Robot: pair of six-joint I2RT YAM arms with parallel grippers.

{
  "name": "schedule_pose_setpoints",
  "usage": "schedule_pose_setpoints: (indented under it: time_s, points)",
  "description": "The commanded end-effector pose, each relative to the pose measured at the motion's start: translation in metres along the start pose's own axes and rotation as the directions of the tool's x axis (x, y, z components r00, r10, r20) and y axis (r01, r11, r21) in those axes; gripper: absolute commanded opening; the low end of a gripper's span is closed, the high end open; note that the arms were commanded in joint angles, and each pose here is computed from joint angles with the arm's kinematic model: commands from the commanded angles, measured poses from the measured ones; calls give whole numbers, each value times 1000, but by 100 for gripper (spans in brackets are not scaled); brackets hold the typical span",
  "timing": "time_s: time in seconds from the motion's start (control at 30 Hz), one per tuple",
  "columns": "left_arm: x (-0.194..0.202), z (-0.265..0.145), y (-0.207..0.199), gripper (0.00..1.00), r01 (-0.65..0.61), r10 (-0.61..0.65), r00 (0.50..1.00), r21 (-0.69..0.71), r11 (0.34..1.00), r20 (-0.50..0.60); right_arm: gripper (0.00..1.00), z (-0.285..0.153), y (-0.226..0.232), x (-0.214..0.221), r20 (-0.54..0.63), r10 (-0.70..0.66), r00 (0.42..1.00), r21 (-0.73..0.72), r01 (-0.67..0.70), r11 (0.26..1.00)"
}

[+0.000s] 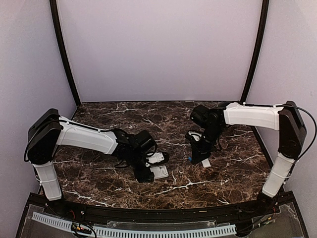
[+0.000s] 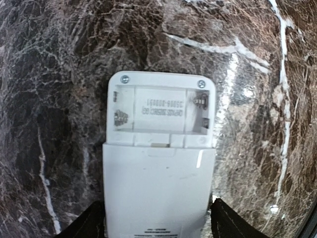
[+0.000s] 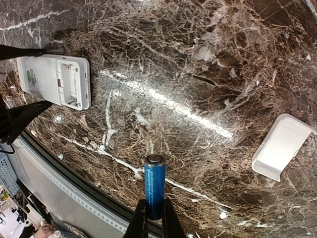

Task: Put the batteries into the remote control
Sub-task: Move the remote control without batteries to the center of the board.

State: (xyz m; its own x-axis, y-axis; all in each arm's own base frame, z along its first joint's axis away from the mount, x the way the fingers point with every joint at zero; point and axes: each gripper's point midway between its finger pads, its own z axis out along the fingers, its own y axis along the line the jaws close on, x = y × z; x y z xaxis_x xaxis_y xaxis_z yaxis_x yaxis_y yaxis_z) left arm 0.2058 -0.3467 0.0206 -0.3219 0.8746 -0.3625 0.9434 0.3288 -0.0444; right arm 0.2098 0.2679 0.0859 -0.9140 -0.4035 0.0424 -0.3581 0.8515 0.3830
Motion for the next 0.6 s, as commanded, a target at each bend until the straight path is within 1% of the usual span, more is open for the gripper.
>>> schedule_pose_setpoints:
  time_s: [0.0, 0.03, 0.1, 0.13, 0.17, 0.23, 0.33, 0.37, 0.43, 0.5, 0.57]
  points:
    - [20, 9, -24, 59, -16, 22, 996, 67, 998, -91, 0, -7, 4, 2, 27, -6, 1000, -18, 6, 1000]
    - [17, 9, -26, 56, -18, 23, 996, 67, 998, -83, 0, -8, 3, 1, 30, -4, 1000, -15, 4, 1000]
    - [9, 9, -29, 43, -39, 43, 997, 49, 998, -63, 0, -10, 1, 2, 34, 1, 999, 0, -1, 1000]
    - [3, 8, -32, 40, -54, 56, 997, 42, 998, -50, 0, -11, 0, 2, 34, 3, 999, 8, -3, 1000]
    - [-4, 8, -31, 34, -57, 58, 998, 22, 998, -33, 0, -12, -2, 3, 36, 7, 999, 15, -8, 1000]
    - [-21, 4, -37, 27, -75, 75, 997, 16, 997, 11, 0, -14, -6, 4, 35, 20, 999, 20, -21, 1000]
    - [-52, -5, -51, 25, -122, 120, 989, 15, 992, 89, 0, -17, -12, 8, 39, 44, 998, 10, -44, 999]
    - [-63, -10, -56, 25, -134, 129, 984, 31, 990, 125, 0, -18, -14, 9, 40, 52, 998, 6, -52, 999]
    - [-75, -12, -66, 25, -146, 135, 978, 65, 987, 160, 0, -19, -18, 12, 39, 63, 997, 8, -63, 998]
    - [-77, -9, -67, 27, -142, 129, 978, 72, 987, 164, 0, -18, -19, 14, 38, 68, 997, 11, -68, 998]
    - [-72, -1, -66, 30, -143, 132, 982, 77, 987, 133, 0, -15, -20, 16, 39, 76, 996, 6, -76, 997]
